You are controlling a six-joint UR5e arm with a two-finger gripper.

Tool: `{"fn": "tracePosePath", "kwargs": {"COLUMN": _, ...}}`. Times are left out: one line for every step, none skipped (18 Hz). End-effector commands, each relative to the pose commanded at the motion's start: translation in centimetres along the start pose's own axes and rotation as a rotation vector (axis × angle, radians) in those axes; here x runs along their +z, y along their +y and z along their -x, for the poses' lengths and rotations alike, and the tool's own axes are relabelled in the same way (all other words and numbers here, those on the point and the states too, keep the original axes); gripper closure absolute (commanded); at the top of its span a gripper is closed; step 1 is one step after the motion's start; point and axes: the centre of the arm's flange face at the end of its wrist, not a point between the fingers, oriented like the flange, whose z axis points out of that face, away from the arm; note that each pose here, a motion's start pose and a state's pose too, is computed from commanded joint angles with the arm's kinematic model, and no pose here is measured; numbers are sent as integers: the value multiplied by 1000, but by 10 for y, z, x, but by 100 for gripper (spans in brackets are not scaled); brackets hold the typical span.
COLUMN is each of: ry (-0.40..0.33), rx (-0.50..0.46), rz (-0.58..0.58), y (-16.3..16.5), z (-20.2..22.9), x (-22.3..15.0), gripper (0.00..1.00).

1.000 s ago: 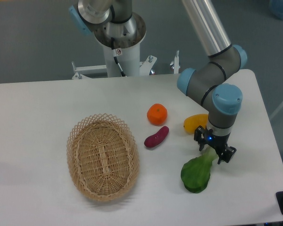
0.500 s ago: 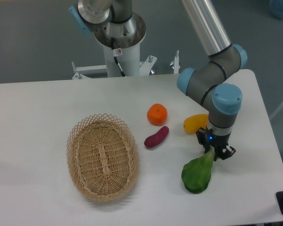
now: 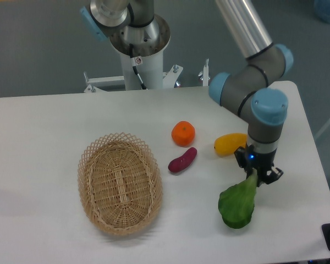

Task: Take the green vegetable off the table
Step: 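Lift the held bok choy up off the table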

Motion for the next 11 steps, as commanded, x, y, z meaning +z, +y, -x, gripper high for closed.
{"fn": "tracePosePath", "kwargs": {"ry": -1, "rx": 6, "rz": -2, "y": -5, "z": -3, "x": -17, "gripper": 66}}
{"fn": "tracePosePath", "kwargs": {"ry": -2, "rx": 8, "rz": -4, "y": -7, "z": -6, "x": -34, "gripper": 66}}
{"fn": "tracePosePath", "kwargs": {"ry": 5, "rx": 9, "rz": -9, "y": -9, "z": -9, "x": -48, "gripper": 66}}
{"fn": "tracePosePath", "kwargs": {"ry": 17, "rx": 6, "rz": -20, "y": -10, "z": -13, "x": -62, "gripper": 66}}
{"fn": "tracePosePath", "kwargs": {"ry": 24, "rx": 3, "rz": -31, "y": -11, "z": -16, "x": -73, "gripper": 66}}
{"fn": "tracePosePath", "kwargs": {"ry": 27, "rx": -4, "rz": -40, "y": -9, "z": -18, "x": -85, "gripper": 66}}
{"fn": "tracePosePath", "kwargs": {"ry": 27, "rx": -5, "rz": -46, "y": -8, "z": -18, "x": -95, "gripper": 66}}
{"fn": "tracePosePath", "kwargs": {"ry": 33, "rx": -10, "rz": -45, "y": -7, "z": -17, "x": -98, "gripper": 65}}
{"fn": "tracePosePath", "kwargs": {"ry": 47, "rx": -12, "rz": -43, "y": -7, "z": -17, "x": -99, "gripper": 65}}
{"fn": "tracePosePath", "kwargs": {"ry": 51, "rx": -12, "rz": -43, "y": -7, "z": -17, "x": -100, "gripper": 64}}
{"fn": "tracePosePath", "kwargs": {"ry": 56, "rx": -13, "rz": -42, "y": -7, "z": -16, "x": -102, "gripper": 64}}
